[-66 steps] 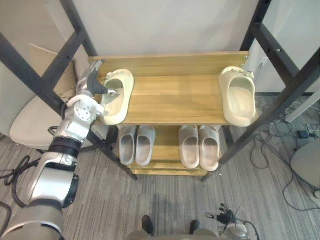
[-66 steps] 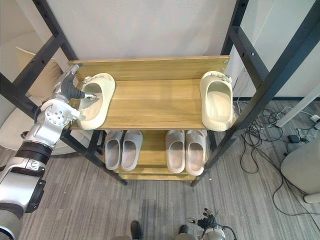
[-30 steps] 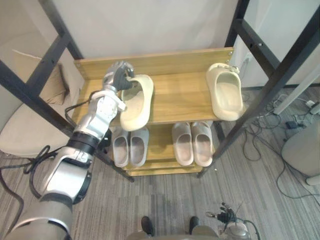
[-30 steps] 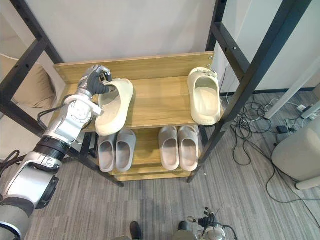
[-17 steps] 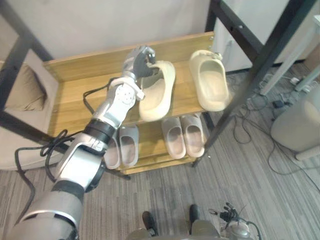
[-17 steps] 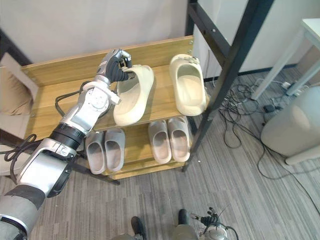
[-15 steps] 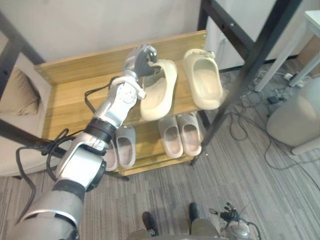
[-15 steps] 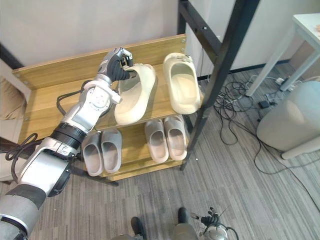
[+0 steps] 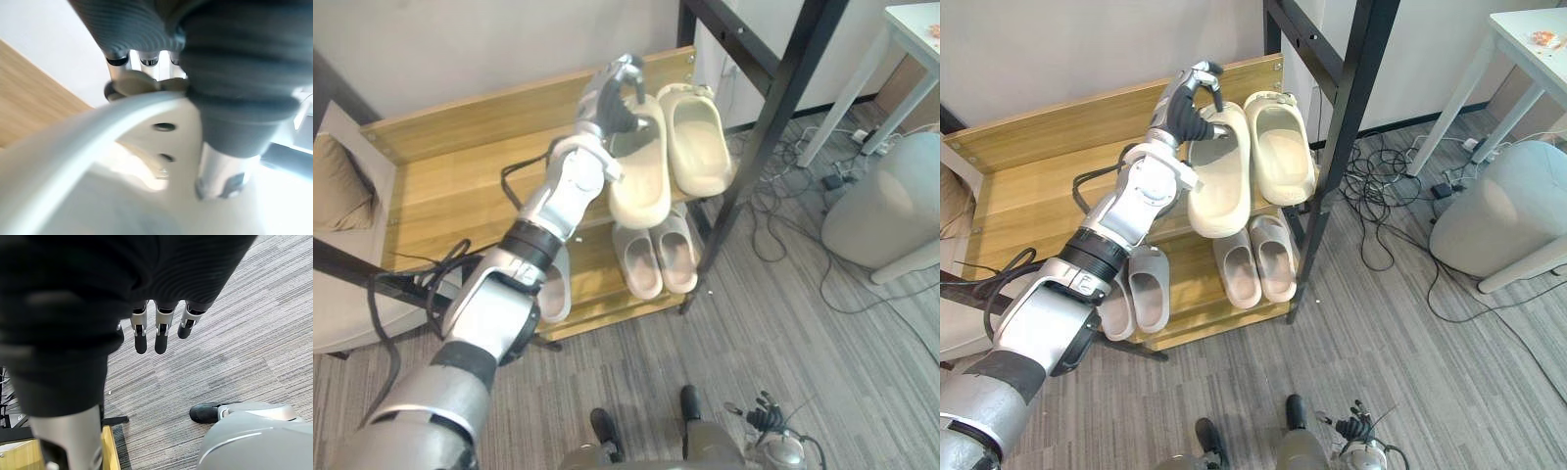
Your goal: Organize the slippers on the shoe rack
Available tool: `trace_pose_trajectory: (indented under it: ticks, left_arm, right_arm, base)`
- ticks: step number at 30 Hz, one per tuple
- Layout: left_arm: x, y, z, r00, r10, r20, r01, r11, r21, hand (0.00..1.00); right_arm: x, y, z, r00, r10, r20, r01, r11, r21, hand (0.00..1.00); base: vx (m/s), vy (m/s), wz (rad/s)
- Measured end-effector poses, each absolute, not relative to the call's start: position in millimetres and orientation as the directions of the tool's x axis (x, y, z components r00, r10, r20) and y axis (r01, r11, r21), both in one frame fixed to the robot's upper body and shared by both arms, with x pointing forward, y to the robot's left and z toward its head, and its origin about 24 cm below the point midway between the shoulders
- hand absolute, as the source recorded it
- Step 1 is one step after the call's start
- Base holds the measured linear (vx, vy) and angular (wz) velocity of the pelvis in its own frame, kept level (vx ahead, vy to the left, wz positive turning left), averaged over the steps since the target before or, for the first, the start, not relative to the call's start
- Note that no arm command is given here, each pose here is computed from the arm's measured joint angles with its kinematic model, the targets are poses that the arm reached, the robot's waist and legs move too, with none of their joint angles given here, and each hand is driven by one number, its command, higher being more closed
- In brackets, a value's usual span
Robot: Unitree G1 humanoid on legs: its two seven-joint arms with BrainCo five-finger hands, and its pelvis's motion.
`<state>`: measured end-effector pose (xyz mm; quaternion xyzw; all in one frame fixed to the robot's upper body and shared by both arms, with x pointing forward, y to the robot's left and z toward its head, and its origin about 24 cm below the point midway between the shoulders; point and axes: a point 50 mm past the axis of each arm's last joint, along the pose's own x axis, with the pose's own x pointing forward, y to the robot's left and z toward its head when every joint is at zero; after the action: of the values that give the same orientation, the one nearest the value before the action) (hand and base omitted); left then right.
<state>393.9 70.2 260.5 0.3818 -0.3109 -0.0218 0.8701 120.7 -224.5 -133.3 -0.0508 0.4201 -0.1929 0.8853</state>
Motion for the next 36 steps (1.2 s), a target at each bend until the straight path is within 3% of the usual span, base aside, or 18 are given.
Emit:
trace_pose_trajectory:
  ticks: [26,36]
  left_arm:
    - [395,55,251,0.821,-0.29,0.492,-0.141,0.732,0.667,0.0]
    - [363,51,250,0.745,-0.276,0.607,-0.075,0.87,0.487,0.0]
  right_arm:
    - [99,-226,-139,0.519,-0.397,-0.757,0.338,0.909,-0.244,0.0]
    - [91,-226,-142,0.496,-0.397,-0.772,0.34,0.907,-0.248,0.0]
  base:
    - [-0.04,-0.008,0.06]
    - [-0.01,-0.005,0.1]
